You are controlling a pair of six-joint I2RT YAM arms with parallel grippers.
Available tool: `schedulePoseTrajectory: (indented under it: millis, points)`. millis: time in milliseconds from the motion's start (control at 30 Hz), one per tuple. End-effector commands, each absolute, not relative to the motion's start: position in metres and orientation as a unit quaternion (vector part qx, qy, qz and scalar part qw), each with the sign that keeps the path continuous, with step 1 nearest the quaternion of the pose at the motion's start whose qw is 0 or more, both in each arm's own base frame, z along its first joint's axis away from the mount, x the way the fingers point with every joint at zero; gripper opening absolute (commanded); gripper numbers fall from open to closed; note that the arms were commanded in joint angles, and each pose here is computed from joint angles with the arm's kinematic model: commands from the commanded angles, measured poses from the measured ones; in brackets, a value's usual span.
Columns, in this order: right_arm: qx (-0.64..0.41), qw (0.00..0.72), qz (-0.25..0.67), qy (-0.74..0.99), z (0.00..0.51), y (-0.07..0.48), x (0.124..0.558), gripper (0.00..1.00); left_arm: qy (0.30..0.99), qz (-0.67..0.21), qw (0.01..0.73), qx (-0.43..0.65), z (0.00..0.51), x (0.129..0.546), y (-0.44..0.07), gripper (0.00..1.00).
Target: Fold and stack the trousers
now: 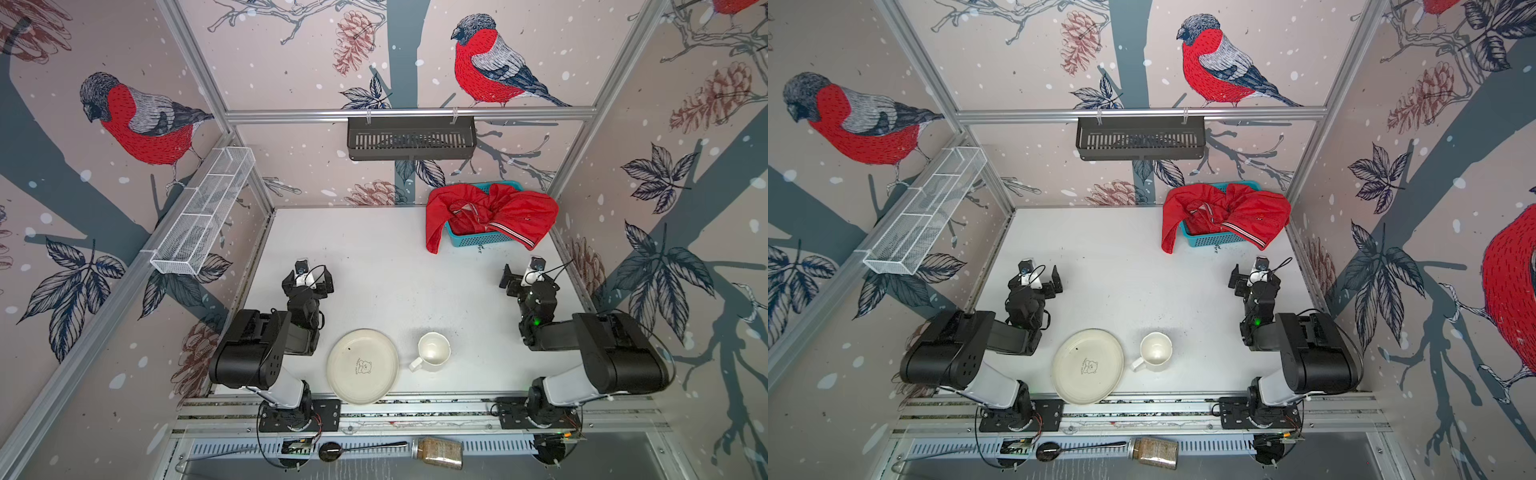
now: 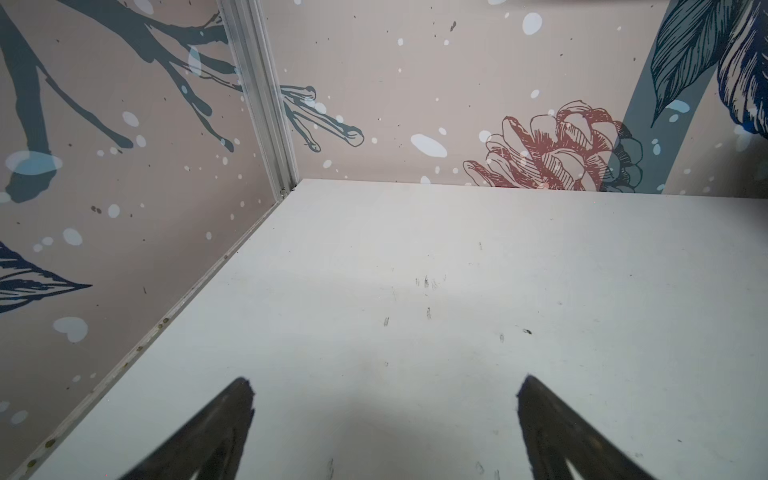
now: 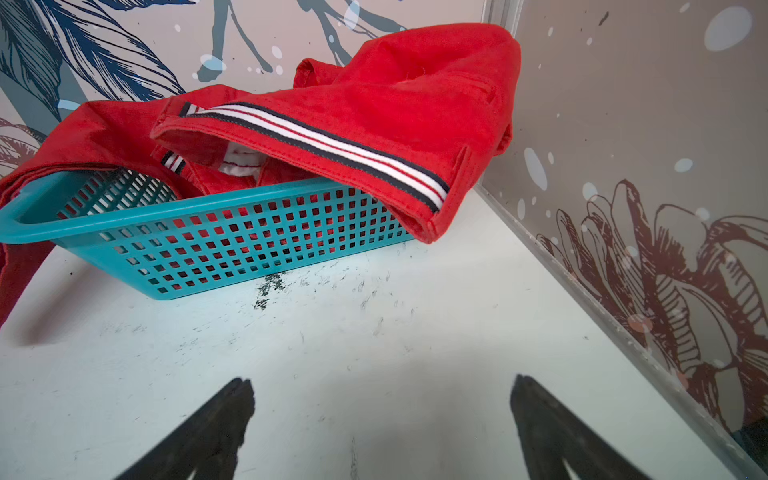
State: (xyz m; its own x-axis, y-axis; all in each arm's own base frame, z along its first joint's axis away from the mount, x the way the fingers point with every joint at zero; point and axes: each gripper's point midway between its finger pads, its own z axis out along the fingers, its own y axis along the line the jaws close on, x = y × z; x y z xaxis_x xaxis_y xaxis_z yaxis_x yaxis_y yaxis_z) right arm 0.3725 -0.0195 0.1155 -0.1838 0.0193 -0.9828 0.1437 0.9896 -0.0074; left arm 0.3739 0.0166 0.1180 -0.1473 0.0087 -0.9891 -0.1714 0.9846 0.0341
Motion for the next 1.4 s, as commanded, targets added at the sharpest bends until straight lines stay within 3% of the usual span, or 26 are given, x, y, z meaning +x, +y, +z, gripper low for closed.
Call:
schedulePoseTrajectory:
  millis: [0,900,1133,1367]
  points:
    - [0.054,0.651,-0.048,0.756,0.125,-0.019,0.374,1.0,0.738,0.068,0.669,-0.058,0.13,0.376,0.017,0.98]
    - [0.051,0.652,-0.039,0.755,0.125,-0.02,0.374,0.99,0.734,0.066,0.673,-0.056,0.132,0.374,0.017,0.98]
    - [0.027,0.665,-0.03,0.746,0.159,-0.01,0.37,0.99,0.709,0.058,0.701,-0.056,0.18,0.357,0.015,0.98]
    - [-0.031,0.677,0.003,0.735,0.232,0.012,0.379,1.0,0.714,-0.038,0.695,-0.078,0.244,0.369,-0.004,0.98]
